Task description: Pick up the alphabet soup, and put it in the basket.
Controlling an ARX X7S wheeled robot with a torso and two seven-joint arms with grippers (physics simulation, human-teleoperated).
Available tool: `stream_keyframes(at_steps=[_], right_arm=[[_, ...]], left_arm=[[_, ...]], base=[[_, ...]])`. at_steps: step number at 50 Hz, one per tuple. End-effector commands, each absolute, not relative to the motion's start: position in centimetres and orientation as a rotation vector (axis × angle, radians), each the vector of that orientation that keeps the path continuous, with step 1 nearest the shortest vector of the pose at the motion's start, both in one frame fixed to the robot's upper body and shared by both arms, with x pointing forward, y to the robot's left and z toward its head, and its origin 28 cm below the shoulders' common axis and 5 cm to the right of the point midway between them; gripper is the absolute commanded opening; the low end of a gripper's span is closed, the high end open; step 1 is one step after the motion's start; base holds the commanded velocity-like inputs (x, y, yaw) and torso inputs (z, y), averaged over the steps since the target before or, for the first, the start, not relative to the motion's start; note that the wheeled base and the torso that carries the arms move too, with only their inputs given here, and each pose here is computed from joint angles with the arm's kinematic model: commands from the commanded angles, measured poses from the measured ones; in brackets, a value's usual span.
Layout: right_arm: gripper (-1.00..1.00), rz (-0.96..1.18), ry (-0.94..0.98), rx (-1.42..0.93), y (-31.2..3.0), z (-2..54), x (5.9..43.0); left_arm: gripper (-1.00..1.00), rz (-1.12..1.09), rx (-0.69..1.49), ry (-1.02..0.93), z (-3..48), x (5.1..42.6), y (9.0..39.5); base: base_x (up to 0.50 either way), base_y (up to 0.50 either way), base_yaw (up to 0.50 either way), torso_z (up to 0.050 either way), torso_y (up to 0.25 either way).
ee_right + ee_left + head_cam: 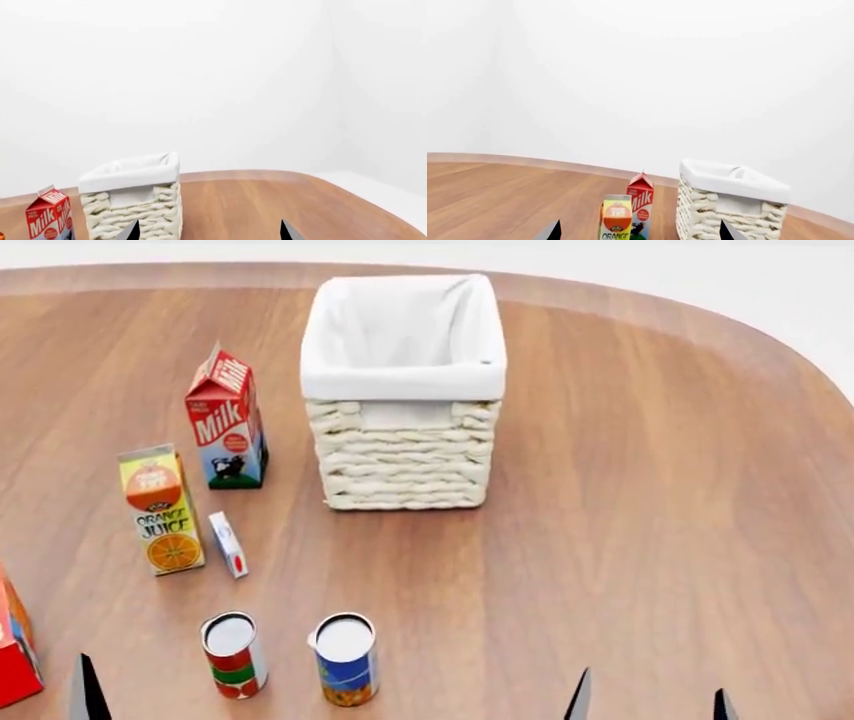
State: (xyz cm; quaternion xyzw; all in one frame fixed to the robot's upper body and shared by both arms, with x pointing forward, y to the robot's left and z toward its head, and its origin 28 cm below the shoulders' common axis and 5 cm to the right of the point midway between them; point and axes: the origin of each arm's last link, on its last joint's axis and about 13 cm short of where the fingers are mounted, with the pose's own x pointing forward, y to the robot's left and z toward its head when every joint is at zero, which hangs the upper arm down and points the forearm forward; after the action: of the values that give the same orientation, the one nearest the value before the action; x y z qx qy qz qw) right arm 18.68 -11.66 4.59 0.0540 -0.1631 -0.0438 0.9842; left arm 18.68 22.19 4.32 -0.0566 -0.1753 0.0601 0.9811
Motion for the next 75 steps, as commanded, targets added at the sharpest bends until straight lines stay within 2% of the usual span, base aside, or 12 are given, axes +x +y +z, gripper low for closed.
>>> stream_keyframes(at_steps=[1, 75], right_arm=[[1.0, -0.079, -0.34, 0.103, -11.59, 4.55, 18.63], [1.0, -0.071, -0.349, 0.082, -11.48, 4.4, 18.54]], left_arm=[[1.0, 0.121, -0.114, -0.353, 4.35, 18.66, 22.16], [1.0, 0.123, -0.115, -0.358, 4.33, 18.51, 22.17]], base=[[0.08, 0.0, 0.0, 0.0, 0.0], [0.22, 0.0, 0.0, 0.0, 0.0]])
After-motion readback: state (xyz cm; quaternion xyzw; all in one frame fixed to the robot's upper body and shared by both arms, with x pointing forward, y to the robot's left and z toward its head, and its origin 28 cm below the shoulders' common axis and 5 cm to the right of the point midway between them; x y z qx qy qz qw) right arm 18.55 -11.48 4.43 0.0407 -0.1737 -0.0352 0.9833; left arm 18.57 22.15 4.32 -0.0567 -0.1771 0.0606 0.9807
